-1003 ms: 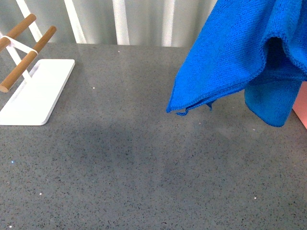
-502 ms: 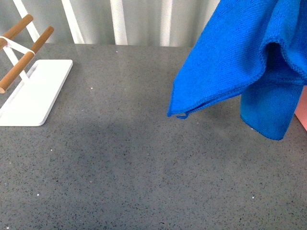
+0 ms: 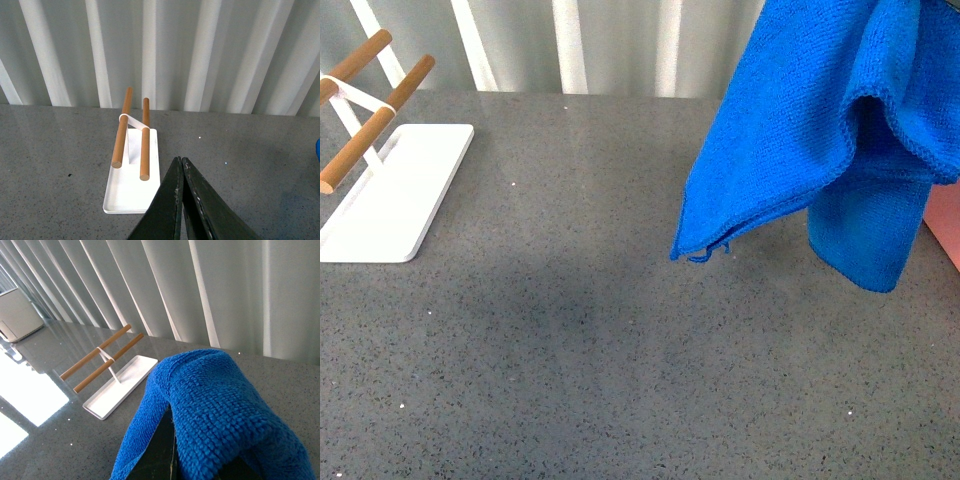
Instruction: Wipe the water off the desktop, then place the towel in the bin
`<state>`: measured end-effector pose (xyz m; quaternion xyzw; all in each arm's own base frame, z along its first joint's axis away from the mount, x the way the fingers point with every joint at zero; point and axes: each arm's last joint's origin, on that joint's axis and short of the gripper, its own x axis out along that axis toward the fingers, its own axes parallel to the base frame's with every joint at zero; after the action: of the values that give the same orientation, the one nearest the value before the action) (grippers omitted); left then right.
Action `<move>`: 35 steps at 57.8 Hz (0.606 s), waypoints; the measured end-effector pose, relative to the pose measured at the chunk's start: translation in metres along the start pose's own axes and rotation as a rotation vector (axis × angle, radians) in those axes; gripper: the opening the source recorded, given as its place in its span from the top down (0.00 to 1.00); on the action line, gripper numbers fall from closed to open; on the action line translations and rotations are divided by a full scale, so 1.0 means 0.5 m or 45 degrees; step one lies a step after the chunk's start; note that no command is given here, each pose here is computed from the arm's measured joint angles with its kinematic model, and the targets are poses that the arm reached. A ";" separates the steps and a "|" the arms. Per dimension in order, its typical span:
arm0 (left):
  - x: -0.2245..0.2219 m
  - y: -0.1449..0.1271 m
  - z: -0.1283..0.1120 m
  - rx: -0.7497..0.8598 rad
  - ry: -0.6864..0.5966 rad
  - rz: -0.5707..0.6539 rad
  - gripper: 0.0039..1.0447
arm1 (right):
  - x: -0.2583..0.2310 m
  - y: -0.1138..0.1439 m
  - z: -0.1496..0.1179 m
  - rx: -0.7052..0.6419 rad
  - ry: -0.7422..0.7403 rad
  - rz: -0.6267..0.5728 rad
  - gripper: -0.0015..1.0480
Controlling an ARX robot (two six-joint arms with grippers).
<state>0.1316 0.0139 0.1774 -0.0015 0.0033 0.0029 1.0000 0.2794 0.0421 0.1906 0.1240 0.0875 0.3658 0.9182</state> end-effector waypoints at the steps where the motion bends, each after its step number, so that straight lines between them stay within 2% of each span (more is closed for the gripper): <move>1: -0.002 -0.001 -0.001 0.000 0.000 0.000 0.97 | 0.000 0.000 0.000 0.000 0.000 0.000 0.97; 12: -0.014 -0.025 -0.008 0.001 -0.032 0.005 0.97 | 0.000 0.000 0.000 0.000 0.002 -0.002 0.97; 35: -0.036 -0.027 -0.006 0.001 -0.043 -0.007 0.97 | -0.001 0.002 0.002 -0.007 -0.003 -0.002 0.97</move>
<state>0.1136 0.0001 0.1746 -0.0010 -0.0136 0.0000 0.9999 0.2788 0.0423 0.1921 0.1218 0.0854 0.3651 0.9190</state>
